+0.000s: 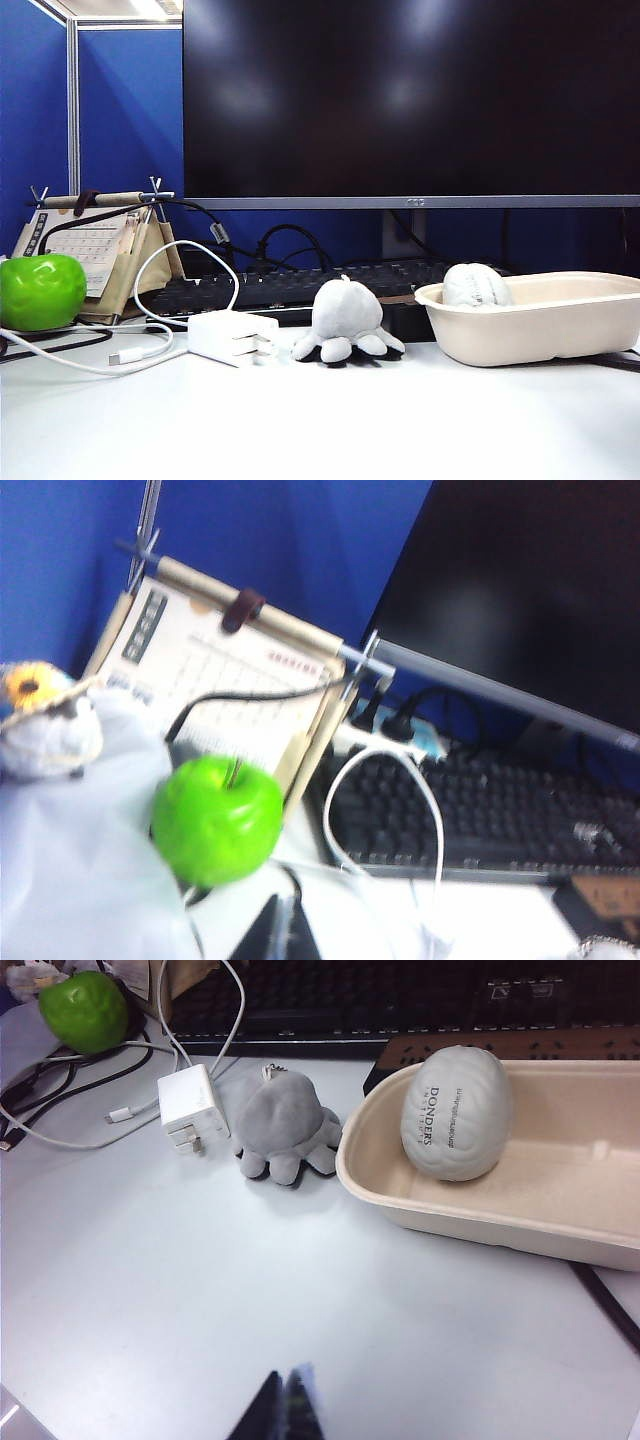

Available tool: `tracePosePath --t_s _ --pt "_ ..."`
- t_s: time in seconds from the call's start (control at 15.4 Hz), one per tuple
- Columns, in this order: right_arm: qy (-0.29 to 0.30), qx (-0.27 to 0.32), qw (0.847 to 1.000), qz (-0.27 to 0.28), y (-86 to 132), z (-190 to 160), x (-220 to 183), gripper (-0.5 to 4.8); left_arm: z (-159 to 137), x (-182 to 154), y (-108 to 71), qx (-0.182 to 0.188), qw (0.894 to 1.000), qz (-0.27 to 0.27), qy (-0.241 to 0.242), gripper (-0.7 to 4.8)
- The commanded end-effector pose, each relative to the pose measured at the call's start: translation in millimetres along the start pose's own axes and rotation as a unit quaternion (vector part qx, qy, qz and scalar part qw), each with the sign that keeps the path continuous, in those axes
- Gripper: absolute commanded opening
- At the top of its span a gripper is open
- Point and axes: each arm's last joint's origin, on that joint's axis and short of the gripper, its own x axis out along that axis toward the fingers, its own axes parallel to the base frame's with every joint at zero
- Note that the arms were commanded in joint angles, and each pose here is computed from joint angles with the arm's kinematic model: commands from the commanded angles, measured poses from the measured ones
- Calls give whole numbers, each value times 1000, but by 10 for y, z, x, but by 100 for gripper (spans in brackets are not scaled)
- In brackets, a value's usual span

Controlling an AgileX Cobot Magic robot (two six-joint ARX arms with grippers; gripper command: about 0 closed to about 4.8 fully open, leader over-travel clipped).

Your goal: Place the tilting octopus upright.

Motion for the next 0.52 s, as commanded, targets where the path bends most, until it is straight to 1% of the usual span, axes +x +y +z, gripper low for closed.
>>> tracePosePath --t_s 0.07,0.13,0.52 --pt "-6 0 1000 1 3 15 -4 -6 -1 6 14 -1 1000 17 -16 -4" --pt "-6 0 1000 1 3 14 -4 -6 -32 21 28 -1 1000 16 -22 -5" --pt "-6 0 1000 1 3 15 -4 -6 -90 39 51 -1 1000 18 -18 -4"
